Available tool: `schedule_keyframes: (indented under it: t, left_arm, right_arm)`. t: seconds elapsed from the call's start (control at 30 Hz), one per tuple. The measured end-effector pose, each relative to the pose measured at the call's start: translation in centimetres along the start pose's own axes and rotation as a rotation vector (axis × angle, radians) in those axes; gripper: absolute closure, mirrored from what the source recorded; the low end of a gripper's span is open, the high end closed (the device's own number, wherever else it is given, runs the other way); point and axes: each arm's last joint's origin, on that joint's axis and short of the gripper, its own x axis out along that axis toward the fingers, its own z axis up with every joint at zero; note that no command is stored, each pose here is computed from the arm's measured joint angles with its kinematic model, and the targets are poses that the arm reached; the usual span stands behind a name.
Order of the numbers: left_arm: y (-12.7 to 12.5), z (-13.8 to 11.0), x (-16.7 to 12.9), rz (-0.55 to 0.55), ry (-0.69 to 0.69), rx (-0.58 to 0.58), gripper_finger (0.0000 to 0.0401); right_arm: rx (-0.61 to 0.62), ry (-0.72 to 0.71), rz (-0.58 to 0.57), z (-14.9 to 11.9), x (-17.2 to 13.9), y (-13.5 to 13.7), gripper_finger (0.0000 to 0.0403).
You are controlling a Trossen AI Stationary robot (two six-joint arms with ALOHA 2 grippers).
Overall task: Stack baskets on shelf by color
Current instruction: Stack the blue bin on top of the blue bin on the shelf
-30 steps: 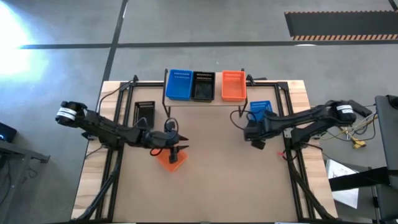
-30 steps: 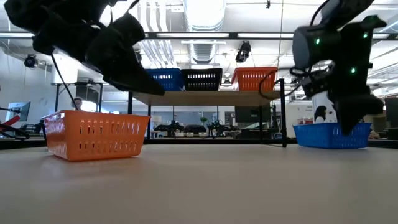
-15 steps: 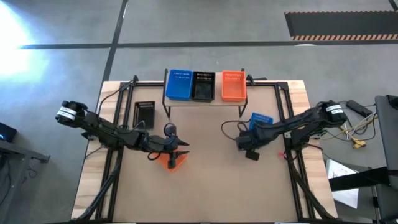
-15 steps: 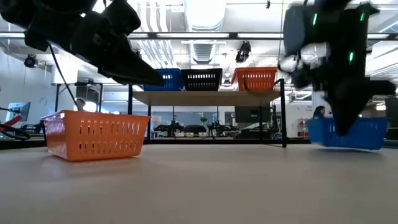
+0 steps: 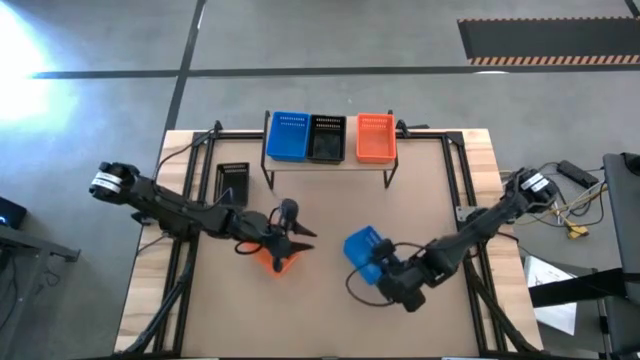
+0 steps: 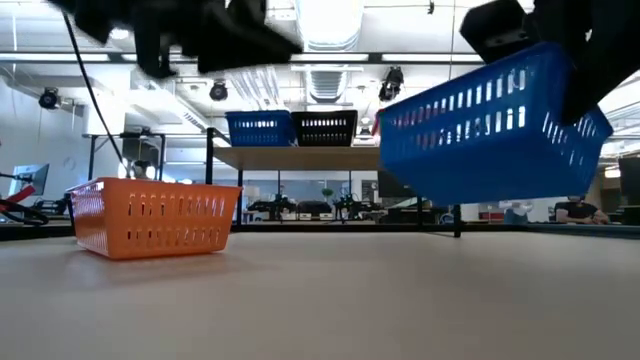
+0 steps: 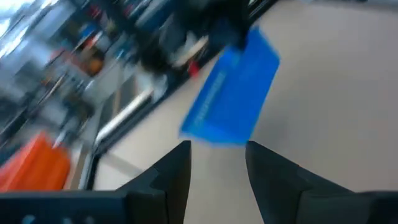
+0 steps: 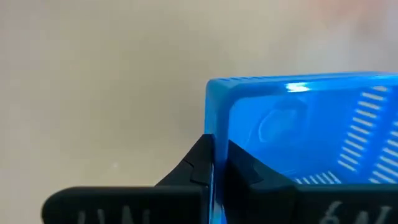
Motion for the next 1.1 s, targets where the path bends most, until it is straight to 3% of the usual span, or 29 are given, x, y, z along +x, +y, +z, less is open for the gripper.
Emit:
schedule_keyframes:
  t: [0.13,0.3,0.5,0.67,0.83,1.1]
  left_arm:
    - [1.8,2.4,1.0,-0.164,-0.055,0.047,0.0244]
    - [2.1,3.3,4.5,-0.282,0.046,0.153,0.0205]
    - [0.8,2.0,8.0,-0.439,0.203,0.229,0.0164]
    - [0.3,1.6,9.2,-0.457,0.208,0.262,0.0161]
    - [0.1,1.4,9.5,-0.458,0.201,0.282,0.0204]
    - [-0.1,1.6,9.4,-0.502,0.157,0.266,0.0359]
  right_arm:
    - [-0.067,0.007,0.001,1.4,0.8,0.1,0.0394]
    - [-0.185,0.020,-0.002,3.1,1.8,0.2,0.0394]
    - [-0.222,0.029,-0.046,4.5,1.8,0.2,0.0394]
    - [-0.233,-0.005,-0.061,4.8,0.9,0.6,0.0394]
    - [-0.234,-0.007,-0.070,4.7,0.6,0.5,0.0394]
    - [-0.280,0.008,-0.075,4.7,1.1,0.5,0.0394]
